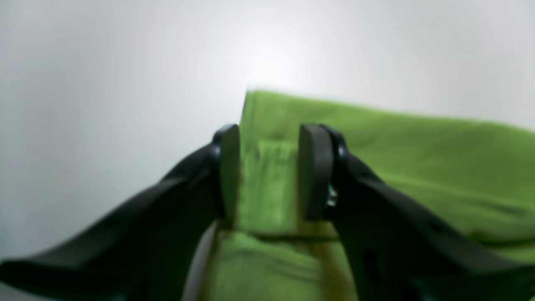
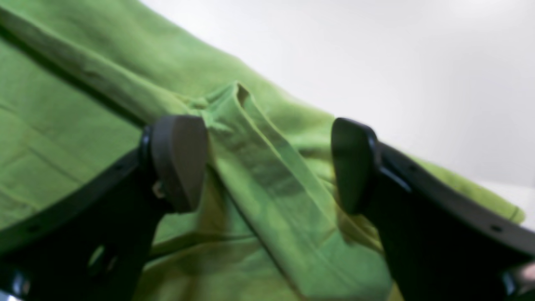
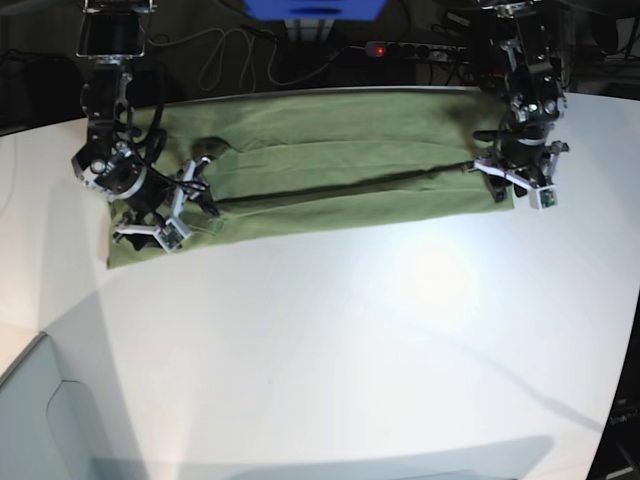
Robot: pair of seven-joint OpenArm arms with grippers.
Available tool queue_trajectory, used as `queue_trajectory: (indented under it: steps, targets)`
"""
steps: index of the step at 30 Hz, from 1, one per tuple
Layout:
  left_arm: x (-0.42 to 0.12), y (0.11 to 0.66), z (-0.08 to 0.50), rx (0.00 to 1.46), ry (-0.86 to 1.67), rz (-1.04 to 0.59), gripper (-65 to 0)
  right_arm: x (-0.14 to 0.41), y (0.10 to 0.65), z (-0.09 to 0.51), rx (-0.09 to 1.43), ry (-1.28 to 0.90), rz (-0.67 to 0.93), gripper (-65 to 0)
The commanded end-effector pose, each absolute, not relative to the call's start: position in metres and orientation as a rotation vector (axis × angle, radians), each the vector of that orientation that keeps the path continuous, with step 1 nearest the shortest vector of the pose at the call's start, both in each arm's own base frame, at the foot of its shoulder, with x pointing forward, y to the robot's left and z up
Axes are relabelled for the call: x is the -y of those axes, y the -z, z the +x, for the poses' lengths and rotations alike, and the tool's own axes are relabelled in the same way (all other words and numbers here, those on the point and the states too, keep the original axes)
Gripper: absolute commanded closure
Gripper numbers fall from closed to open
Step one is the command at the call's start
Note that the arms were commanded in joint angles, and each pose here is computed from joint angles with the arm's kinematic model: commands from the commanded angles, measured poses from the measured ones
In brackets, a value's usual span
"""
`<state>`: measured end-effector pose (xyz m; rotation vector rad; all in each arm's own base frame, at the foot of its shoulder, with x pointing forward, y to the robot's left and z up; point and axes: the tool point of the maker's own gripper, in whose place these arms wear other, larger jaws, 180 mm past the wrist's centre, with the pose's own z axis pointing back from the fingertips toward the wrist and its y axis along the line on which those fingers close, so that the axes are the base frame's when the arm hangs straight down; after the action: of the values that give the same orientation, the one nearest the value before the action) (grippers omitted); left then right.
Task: Fold the T-shirt properly
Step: 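Move right gripper along the folded edge toward the sleeve end, then grasp the green strip's end with the right gripper and hold it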
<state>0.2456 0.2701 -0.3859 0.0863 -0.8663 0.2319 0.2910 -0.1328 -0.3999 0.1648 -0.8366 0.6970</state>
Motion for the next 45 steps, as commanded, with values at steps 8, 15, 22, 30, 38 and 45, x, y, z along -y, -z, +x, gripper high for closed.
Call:
queue_trajectory:
  steps: [8, 15, 22, 30, 38, 45]
  targets:
    - [-0.273, 0.364, 0.257, 0.938, -0.214, 0.102, -23.0, 0.129, 0.401, 0.278, 0.839, -0.71, 0.198, -44.8]
    - [-0.273, 0.363, 0.259, 0.942, -0.214, 0.103, -23.0, 0.125, 0.391, 0.262, 0.851, -0.739, 0.187, -44.8]
    - [-0.273, 0.362, 0.26, 0.945, -0.214, 0.103, -23.0, 0.124, 0.36, 0.269, 0.928, -0.788, 0.14, -44.8]
    - [-0.273, 0.364, 0.257, 0.937, -0.215, 0.105, -23.0, 0.105, 0.376, 0.292, 0.869, -0.835, 0.172, -44.9]
    - [-0.274, 0.366, 0.254, 0.93, -0.215, 0.106, -23.0, 0.096, 0.386, 0.291, 0.811, -0.875, 0.173, -39.4]
    - [-0.275, 0.369, 0.25, 0.922, -0.217, 0.109, -23.0, 0.089, 0.392, 0.284, 0.789, -0.886, 0.192, -4.0]
